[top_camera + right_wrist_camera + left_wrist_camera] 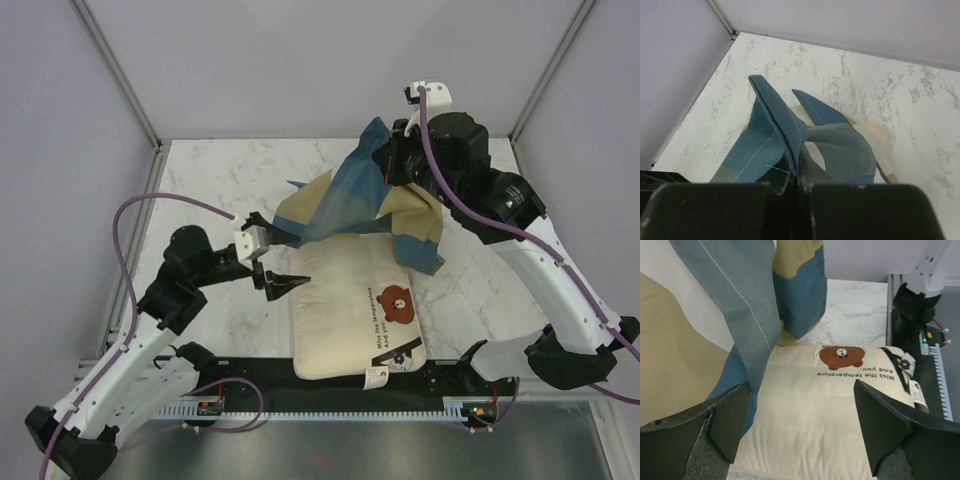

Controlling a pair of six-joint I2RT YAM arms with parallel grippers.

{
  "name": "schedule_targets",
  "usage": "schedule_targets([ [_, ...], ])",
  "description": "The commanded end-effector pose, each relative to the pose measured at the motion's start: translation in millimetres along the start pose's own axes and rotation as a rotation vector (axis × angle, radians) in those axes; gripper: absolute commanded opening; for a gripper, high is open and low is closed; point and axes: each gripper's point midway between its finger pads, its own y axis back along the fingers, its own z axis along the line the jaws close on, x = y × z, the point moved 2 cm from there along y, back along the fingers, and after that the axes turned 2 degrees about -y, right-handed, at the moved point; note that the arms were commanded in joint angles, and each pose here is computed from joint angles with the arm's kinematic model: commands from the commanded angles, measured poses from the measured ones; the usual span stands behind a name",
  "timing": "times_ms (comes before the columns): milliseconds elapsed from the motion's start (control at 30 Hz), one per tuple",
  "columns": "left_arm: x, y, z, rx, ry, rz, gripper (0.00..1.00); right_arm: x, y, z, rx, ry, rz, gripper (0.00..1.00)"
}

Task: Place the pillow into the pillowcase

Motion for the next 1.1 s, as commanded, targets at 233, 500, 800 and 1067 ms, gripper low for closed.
schedule_targets([
  [233, -8, 1, 60, -0.383, -0.106, 0.056, 0.89, -23, 11, 12, -0.066, -0.036, -0.059, 0.0],
  [500, 1, -11, 66, -0.371, -0.08, 0.073, 0.72, -25, 13, 19, -0.105, -0.051, -0.057, 0.0],
  [800, -11, -19, 76, -0.387, -0.07, 0.061, 0.03, -36, 28, 21, -0.135, -0.044, -0.09, 0.0],
  [1067, -81, 44, 55, -0.496, -0.076, 0.036, 0.02, -34, 77, 6, -0.156, -0.013, -0.165, 0.02],
])
